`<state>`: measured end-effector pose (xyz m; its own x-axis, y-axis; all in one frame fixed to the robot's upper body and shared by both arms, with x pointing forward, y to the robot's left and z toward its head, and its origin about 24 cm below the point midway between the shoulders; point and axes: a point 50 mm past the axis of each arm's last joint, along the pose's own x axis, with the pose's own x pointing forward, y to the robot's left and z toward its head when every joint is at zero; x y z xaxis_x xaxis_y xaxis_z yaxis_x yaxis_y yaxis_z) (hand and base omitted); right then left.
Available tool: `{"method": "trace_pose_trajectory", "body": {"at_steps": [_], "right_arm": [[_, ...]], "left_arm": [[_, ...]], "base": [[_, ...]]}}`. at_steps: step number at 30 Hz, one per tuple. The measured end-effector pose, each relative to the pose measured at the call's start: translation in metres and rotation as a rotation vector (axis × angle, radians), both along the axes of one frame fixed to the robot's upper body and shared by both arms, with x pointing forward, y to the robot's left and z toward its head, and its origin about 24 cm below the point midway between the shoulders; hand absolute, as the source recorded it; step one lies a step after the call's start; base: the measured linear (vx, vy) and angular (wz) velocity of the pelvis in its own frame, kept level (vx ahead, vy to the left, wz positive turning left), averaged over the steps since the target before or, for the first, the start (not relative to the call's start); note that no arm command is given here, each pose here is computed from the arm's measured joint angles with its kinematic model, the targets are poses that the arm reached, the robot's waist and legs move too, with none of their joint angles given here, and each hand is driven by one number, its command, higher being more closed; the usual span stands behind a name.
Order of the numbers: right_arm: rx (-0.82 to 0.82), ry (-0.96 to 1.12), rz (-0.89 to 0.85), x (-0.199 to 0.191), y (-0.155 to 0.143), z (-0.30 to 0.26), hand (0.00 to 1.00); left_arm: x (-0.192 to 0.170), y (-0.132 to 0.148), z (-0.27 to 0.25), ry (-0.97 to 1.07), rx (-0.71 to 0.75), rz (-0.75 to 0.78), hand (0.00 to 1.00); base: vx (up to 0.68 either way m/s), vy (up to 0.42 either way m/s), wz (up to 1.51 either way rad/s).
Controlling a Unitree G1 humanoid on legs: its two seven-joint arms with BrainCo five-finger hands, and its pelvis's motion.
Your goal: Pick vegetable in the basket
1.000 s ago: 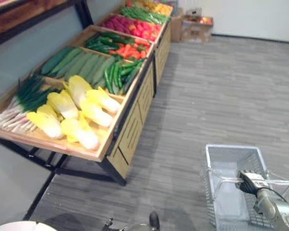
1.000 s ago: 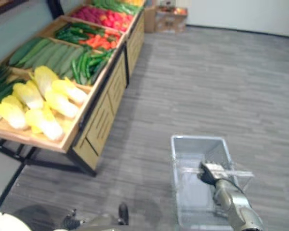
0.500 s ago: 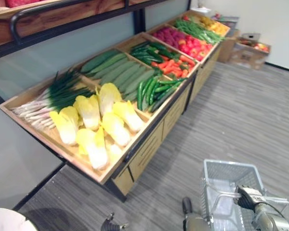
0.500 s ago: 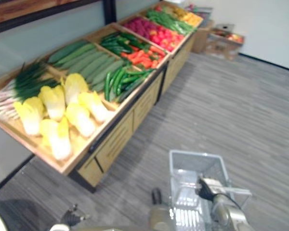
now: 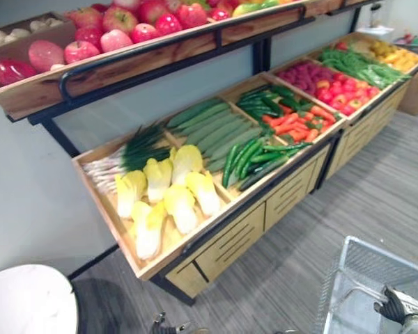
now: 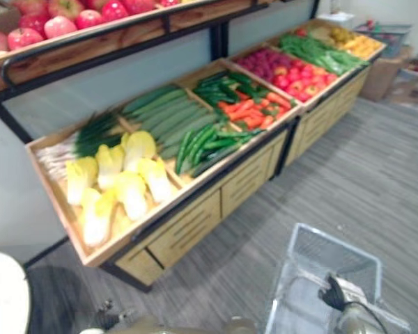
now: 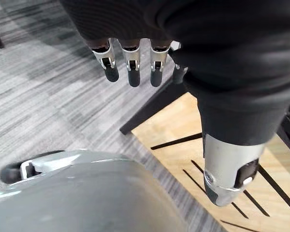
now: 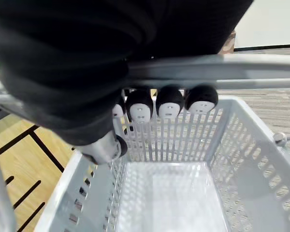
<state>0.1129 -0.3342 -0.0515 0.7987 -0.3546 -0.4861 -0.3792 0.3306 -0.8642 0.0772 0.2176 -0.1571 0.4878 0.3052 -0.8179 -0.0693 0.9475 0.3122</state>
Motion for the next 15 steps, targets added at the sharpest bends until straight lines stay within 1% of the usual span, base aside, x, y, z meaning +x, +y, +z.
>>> {"method": "trace_pose_trajectory", "body": {"at_steps": [3,7,9,12,15], "right_arm": [[0.014,0.000,-0.007,-0.001,0.003,-0.003,1.00],[0.005,-0.018,-0.015,0.000,0.000,0.001,1.00],[0.023,-0.033,0.006,0.004,0.008,0.000,1.00],[0.029,-0.029,0.036,0.006,0.012,-0.001,1.00],[0.027,-0.006,0.027,0.003,0.011,-0.006,1.00]], "left_arm": [[0.000,-0.001,0.000,0.000,-0.001,-0.001,0.00],[-0.003,-0.010,-0.002,0.011,-0.023,-0.002,0.00],[0.001,-0.001,0.000,0.004,0.003,-0.008,0.00],[0.001,-0.001,0.000,0.001,0.014,-0.003,0.00],[0.001,0.001,0.001,-0.002,0.035,0.013,0.00]], "base": [[0.10,0.052,0.29],[0.15,0.169,0.05],[0.13,0.178,-0.06],[0.14,0.148,-0.16],[0.11,0.094,-0.12]]}}
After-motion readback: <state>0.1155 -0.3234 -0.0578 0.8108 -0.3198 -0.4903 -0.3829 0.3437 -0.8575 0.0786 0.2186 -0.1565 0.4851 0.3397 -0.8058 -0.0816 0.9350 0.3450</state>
